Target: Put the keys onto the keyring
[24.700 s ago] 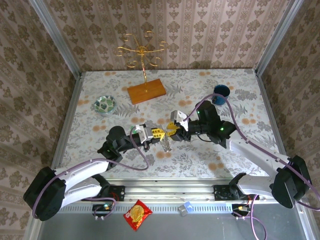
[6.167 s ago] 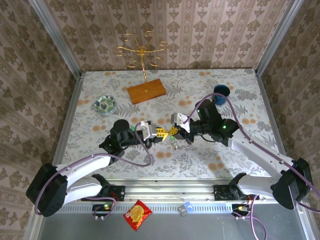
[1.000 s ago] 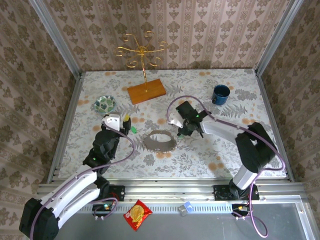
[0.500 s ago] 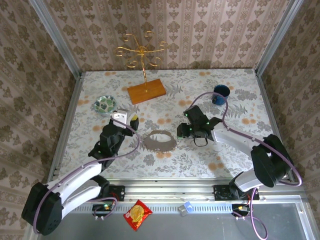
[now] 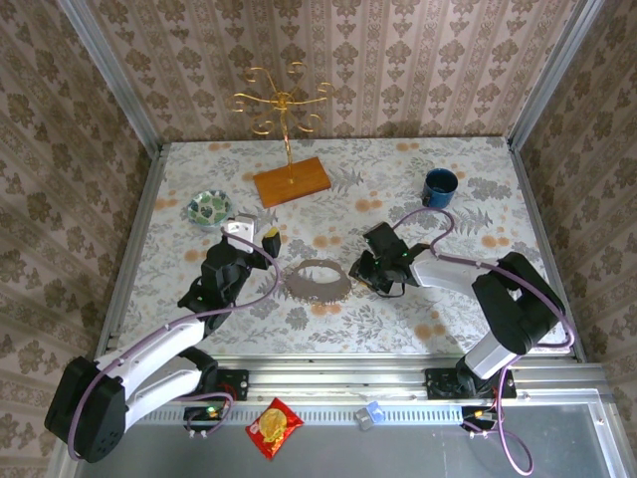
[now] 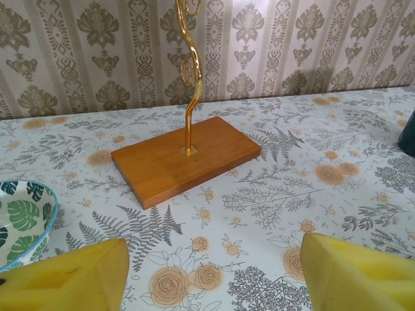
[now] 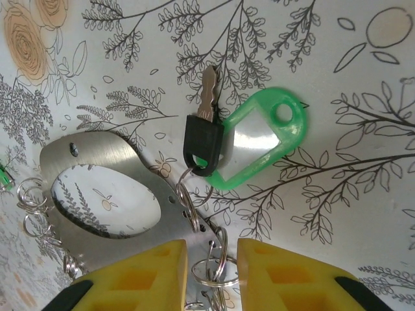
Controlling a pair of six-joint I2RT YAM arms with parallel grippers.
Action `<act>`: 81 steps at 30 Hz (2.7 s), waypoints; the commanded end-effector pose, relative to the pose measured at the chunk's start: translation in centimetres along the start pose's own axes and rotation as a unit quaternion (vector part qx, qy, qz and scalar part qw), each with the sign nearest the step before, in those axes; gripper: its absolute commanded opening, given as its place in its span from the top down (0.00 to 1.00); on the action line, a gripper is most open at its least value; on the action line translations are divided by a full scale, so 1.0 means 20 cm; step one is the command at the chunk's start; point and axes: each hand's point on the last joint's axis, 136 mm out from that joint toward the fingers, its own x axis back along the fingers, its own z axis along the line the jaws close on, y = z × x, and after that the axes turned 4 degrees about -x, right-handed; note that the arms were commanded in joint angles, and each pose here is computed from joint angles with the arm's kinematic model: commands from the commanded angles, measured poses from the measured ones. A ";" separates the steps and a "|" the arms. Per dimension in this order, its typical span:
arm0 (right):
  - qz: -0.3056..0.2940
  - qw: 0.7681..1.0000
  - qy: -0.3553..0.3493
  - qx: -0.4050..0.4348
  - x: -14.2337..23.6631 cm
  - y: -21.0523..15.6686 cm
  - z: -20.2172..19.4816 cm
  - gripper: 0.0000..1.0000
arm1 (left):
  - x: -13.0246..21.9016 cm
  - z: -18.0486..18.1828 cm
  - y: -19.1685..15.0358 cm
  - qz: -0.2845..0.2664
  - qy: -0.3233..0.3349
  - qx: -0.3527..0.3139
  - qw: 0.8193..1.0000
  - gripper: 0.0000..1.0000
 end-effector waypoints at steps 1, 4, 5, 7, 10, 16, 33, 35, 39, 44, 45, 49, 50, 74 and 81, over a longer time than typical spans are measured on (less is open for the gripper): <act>0.008 1.000 -0.001 -0.031 -0.04 0.00 -0.02 0.75 | 0.00 0.00 0.10 -0.023 -0.003 0.016 1.000 0.30; 0.009 0.999 -0.005 -0.036 -0.04 0.00 -0.04 0.78 | 0.00 0.00 0.10 -0.023 -0.003 0.015 1.000 0.30; 0.009 0.999 -0.004 -0.037 -0.04 0.00 -0.04 0.79 | 0.00 0.00 0.10 -0.023 -0.003 0.016 1.000 0.30; 0.009 0.999 -0.005 -0.038 -0.04 0.00 -0.04 0.80 | 0.00 0.00 0.10 -0.023 -0.004 0.016 1.000 0.30; 0.011 0.999 -0.010 -0.041 -0.05 0.00 -0.05 0.81 | 0.00 0.00 0.10 -0.023 -0.003 0.016 1.000 0.30; 0.015 0.999 -0.014 -0.044 -0.06 -0.01 -0.06 0.82 | 0.00 0.00 0.10 -0.024 -0.004 0.014 1.000 0.30; 0.021 0.999 -0.013 -0.045 -0.06 -0.02 -0.06 1.00 | 0.00 0.01 0.12 -0.028 0.000 0.007 1.000 0.30; 0.015 0.999 -0.011 -0.033 -0.04 -0.01 -0.05 1.00 | 0.01 0.01 0.13 -0.029 0.001 0.004 1.000 0.30; -0.004 1.000 -0.001 0.016 0.04 0.02 0.01 1.00 | 0.01 0.01 0.14 -0.030 0.001 -0.006 1.000 0.30; -0.035 0.993 0.045 0.102 0.16 0.06 0.14 1.00 | 0.03 0.00 0.18 -0.037 -0.001 -0.021 0.999 0.30; -0.040 0.991 0.054 0.119 0.19 0.06 0.17 1.00 | 0.03 0.00 0.19 -0.040 -0.002 -0.024 0.999 0.30; -0.061 0.974 0.089 0.199 0.31 0.07 0.29 1.00 | 0.04 0.00 0.22 -0.046 -0.004 -0.037 0.998 0.30; -0.065 0.970 0.095 0.215 0.33 0.07 0.32 1.00 | 0.05 0.00 0.24 -0.049 -0.006 -0.040 0.998 0.30; -0.106 0.798 0.114 0.583 0.86 0.04 0.72 1.00 | 0.15 -0.17 0.40 -0.069 -0.079 -0.162 0.981 0.39; -0.086 0.750 0.175 0.632 0.86 -0.08 0.75 1.00 | 0.20 -0.43 0.29 -0.059 -0.232 -0.178 0.954 0.49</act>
